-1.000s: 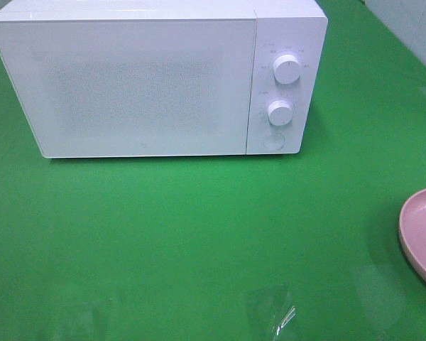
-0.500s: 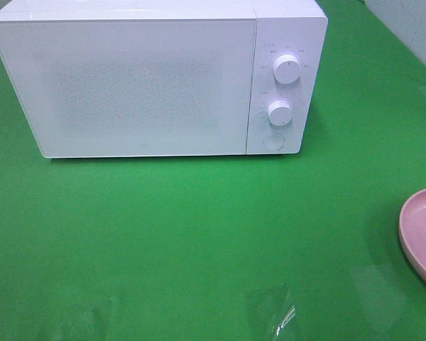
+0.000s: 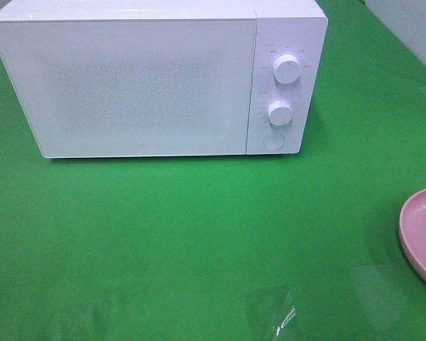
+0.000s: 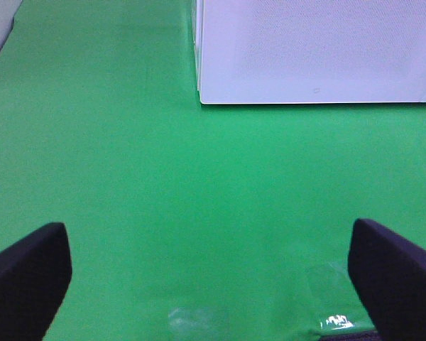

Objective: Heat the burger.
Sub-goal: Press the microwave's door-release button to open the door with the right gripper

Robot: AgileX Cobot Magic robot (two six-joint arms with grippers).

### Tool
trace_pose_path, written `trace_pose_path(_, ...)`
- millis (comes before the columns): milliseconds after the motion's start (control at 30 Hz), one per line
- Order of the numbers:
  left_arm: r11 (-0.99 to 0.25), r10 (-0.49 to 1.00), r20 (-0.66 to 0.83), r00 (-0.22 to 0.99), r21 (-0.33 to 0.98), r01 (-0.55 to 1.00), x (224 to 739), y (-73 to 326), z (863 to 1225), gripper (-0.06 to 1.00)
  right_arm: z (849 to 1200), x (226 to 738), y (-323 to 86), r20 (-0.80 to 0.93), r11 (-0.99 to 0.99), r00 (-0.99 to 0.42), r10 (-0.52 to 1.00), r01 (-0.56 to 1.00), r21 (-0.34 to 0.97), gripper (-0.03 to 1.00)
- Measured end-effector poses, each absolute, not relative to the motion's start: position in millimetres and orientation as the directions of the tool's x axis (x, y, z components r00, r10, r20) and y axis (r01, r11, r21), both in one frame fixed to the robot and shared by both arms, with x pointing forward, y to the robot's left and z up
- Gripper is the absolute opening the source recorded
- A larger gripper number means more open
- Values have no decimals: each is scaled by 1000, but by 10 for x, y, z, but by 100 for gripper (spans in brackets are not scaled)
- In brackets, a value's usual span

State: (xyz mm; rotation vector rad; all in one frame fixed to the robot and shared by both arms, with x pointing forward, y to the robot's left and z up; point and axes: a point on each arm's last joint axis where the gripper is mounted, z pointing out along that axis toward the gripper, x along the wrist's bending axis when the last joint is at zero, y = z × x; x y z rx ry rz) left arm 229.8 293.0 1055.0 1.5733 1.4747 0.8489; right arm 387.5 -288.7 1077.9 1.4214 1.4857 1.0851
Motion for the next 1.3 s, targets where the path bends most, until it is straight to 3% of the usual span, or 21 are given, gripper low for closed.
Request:
trace_pose_path(500, 1, 994, -49, 95, 890, 457, 2298, 2930, 10550, 98, 10546, 4354, -2837, 51, -29, -58, 997, 330, 943, 76)
trace_pose_path(900, 1, 994, -49, 95, 890, 457, 2298, 2930, 10550, 98, 10205, 4414, -2809, 50, -33, -93, 994, 176, 984, 76)
trace_pose_path(1133, 1, 994, -49, 95, 890, 457, 2298, 2930, 10550, 98, 10053, 4366, -2829, 69, -65, -45, 997, 84, 994, 76)
trace_pose_path(1300, 1, 994, -49, 95, 890, 457, 2298, 2930, 10550, 98, 9967, 4351, -2690, 1, 2, -67, 998, 52, 999, 76)
